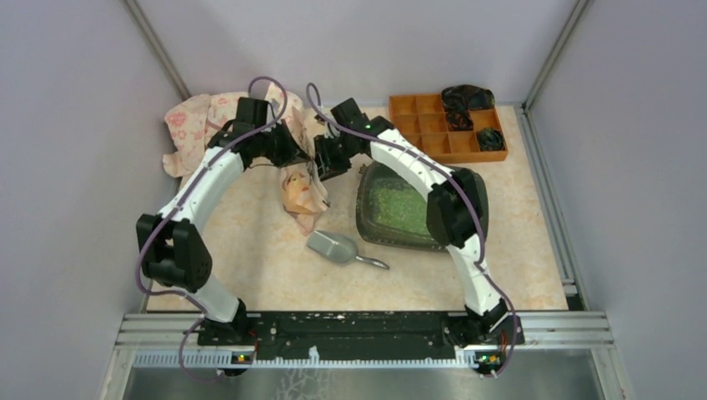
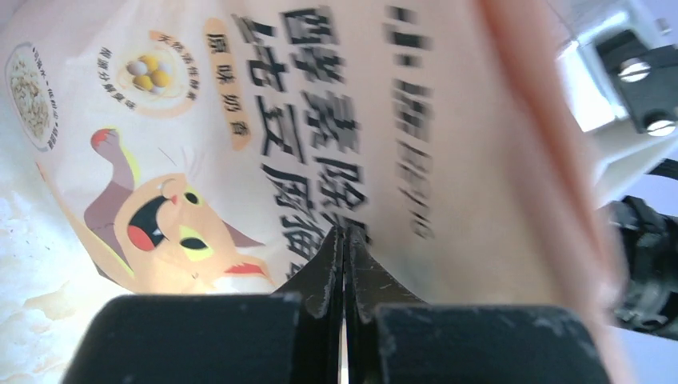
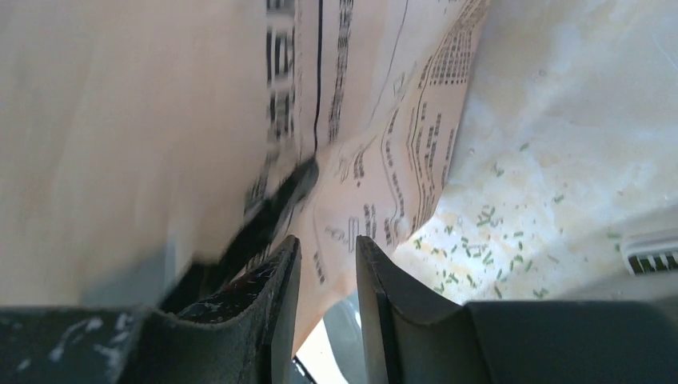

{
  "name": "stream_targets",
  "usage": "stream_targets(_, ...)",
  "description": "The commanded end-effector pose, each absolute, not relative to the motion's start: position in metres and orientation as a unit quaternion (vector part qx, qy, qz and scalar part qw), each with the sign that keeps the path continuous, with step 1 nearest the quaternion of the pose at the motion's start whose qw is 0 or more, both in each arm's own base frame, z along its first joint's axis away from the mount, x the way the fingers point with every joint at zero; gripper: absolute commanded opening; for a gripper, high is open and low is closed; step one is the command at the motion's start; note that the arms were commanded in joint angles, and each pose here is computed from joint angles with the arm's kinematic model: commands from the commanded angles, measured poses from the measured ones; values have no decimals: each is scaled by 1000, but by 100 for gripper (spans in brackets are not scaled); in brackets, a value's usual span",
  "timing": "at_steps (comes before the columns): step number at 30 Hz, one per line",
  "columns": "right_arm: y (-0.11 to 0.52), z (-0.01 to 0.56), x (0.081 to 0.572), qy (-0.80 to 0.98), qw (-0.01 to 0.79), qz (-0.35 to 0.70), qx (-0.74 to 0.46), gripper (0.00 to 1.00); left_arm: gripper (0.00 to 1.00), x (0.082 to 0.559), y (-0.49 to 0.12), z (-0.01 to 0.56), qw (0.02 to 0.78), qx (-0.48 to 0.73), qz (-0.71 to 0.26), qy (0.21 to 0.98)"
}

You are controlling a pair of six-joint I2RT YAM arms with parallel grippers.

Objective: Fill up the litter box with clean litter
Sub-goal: Close the cat litter bag at the center of the board.

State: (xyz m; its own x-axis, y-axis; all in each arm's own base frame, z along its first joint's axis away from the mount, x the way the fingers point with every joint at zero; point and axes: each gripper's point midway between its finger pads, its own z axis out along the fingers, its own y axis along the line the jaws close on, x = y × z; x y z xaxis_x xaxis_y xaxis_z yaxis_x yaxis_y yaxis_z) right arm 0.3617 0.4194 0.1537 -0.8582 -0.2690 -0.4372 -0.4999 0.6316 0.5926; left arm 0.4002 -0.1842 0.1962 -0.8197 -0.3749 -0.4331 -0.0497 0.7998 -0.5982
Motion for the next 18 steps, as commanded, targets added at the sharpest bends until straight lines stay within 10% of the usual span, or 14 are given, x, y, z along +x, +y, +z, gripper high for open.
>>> stream_targets(1, 403, 224, 376, 860, 252, 391, -209, 32, 0, 395, -181, 264, 353, -95, -317, 875)
stream_targets(18, 454, 235, 388, 821, 240, 473, -211, 33, 0, 449, -183, 229, 307, -120, -333, 884)
